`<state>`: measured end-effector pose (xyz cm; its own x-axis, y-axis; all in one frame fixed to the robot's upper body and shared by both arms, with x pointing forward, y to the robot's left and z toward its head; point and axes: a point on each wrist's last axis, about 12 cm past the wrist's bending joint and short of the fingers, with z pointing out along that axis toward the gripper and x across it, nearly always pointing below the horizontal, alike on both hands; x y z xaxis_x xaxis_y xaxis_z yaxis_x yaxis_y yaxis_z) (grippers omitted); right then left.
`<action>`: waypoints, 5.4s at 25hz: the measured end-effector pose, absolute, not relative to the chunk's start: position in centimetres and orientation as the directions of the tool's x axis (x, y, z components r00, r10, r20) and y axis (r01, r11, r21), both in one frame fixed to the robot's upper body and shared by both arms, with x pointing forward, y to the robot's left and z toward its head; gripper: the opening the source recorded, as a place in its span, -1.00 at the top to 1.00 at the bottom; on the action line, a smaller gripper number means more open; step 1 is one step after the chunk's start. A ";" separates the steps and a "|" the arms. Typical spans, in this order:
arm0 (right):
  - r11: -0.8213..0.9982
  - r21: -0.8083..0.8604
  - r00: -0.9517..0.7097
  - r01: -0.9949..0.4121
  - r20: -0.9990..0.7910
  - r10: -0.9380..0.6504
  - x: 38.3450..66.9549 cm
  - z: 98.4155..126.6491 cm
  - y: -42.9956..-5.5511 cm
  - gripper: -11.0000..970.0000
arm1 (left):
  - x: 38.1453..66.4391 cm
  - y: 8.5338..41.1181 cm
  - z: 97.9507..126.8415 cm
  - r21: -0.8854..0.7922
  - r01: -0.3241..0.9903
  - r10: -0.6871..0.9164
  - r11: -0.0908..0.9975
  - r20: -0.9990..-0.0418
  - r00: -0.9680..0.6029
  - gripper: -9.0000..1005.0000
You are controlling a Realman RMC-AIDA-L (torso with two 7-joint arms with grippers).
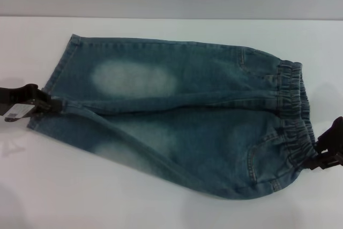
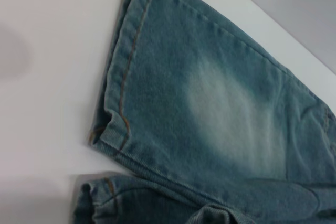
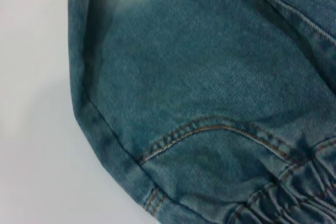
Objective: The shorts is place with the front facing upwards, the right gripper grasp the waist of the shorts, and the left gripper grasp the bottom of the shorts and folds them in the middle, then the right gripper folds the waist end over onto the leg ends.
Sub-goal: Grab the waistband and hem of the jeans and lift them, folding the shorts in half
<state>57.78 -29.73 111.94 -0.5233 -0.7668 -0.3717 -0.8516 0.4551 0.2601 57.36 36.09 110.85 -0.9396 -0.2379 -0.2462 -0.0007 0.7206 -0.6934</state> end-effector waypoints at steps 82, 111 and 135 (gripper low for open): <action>0.601 0.531 -0.620 -0.597 -0.781 0.074 55.8 111.5 -36.4 0.98 | 67.6 33.3 117.3 -0.495 0.059 -0.329 0.867 -0.658 -0.677 0.78; 0.660 0.498 -0.619 -0.563 -0.783 0.064 56.6 110.9 -36.2 0.97 | 67.2 33.4 117.1 -0.417 0.084 -0.254 0.905 -0.688 -0.680 0.77; 0.728 0.445 -0.590 -0.521 -0.804 0.070 57.7 110.3 -36.2 0.97 | 63.5 35.3 119.8 -0.453 0.196 -0.167 0.870 -0.644 -0.746 0.76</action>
